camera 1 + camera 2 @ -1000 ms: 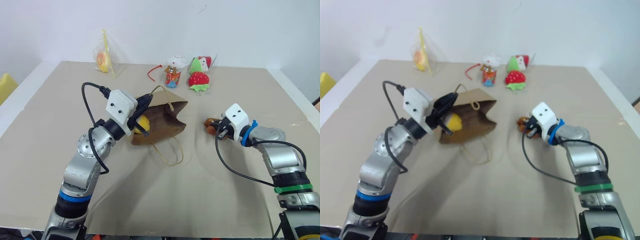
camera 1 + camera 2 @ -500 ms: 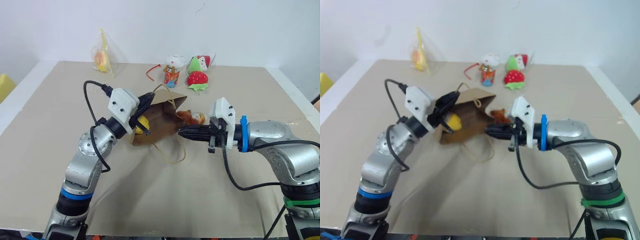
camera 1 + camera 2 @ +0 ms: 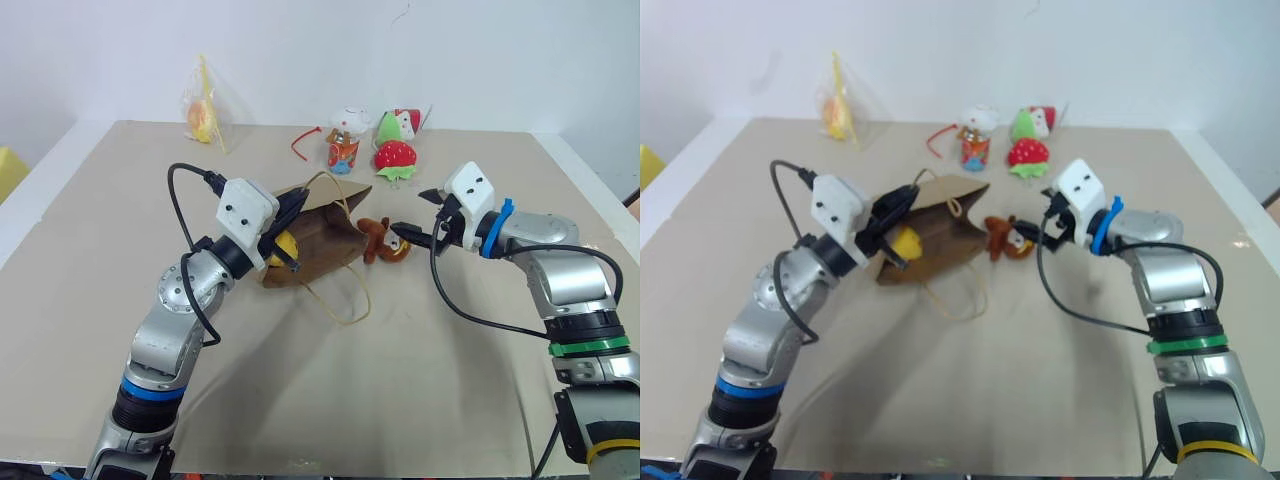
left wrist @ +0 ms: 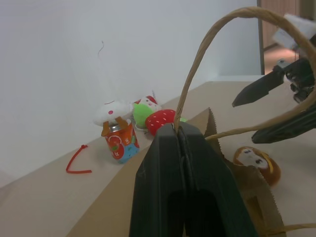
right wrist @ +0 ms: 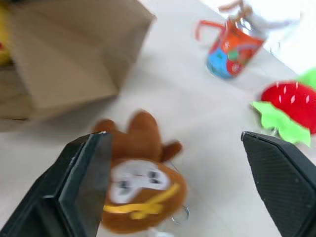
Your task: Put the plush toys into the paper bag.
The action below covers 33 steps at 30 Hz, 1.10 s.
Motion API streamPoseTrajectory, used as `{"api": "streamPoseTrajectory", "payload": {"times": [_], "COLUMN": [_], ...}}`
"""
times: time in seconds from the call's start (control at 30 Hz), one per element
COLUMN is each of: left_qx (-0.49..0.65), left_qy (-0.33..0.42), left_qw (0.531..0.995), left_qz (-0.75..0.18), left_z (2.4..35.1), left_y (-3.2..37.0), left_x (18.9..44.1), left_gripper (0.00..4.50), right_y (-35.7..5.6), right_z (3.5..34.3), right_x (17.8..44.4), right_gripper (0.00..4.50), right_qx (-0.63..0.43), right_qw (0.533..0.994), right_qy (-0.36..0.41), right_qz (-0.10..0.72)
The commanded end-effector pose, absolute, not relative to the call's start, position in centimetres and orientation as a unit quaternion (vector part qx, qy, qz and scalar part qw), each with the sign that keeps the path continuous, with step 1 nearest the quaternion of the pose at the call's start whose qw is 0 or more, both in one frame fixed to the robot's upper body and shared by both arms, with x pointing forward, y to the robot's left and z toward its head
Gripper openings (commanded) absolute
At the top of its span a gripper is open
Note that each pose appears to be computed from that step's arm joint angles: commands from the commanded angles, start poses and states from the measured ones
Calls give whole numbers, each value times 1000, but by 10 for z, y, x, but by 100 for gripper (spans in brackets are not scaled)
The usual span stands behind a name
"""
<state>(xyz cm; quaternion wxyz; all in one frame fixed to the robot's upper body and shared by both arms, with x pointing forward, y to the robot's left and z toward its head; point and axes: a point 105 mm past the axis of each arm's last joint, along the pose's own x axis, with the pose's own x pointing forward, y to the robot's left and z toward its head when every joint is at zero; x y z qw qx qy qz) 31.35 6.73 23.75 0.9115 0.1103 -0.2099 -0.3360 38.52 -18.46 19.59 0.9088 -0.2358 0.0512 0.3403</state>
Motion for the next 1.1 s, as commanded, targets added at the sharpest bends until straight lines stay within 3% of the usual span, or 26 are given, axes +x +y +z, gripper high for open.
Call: {"api": "streamPoseTrajectory", "payload": {"times": [0.03,0.2,0.47,0.63,0.67,0.7,0.73,0.77,0.87,1.1], "left_qx": [113,116,118,118,118,118,118,118,117,117], "left_qy": [-237,-238,-238,-237,-236,-236,-235,-235,-234,-231], "left_qw": [905,905,905,906,906,906,906,906,906,907], "left_qz": [-334,-334,-332,-331,-331,-331,-331,-331,-332,-332], "left_z": [249,249,250,250,250,250,250,250,249,248], "left_y": [67,68,69,70,70,69,69,69,68,69], "left_x": [306,305,305,305,305,305,306,306,306,308], "left_gripper": [0,0,0,0,0,0,0,0,0,0], "right_y": [-179,-178,-181,-180,-180,-180,-181,-181,-181,-192], "right_z": [191,166,129,132,133,134,136,137,143,192], "right_x": [392,402,407,410,410,410,411,411,409,395], "right_gripper": [437,437,437,284,220,220,149,133,26,20], "right_qx": [-240,-182,-194,-205,-207,-215,-219,-221,-231,-259], "right_qw": [903,914,911,915,916,915,914,914,911,893], "right_qy": [55,101,137,115,112,108,104,102,91,61], "right_qz": [353,349,336,328,326,325,325,325,328,362]}}
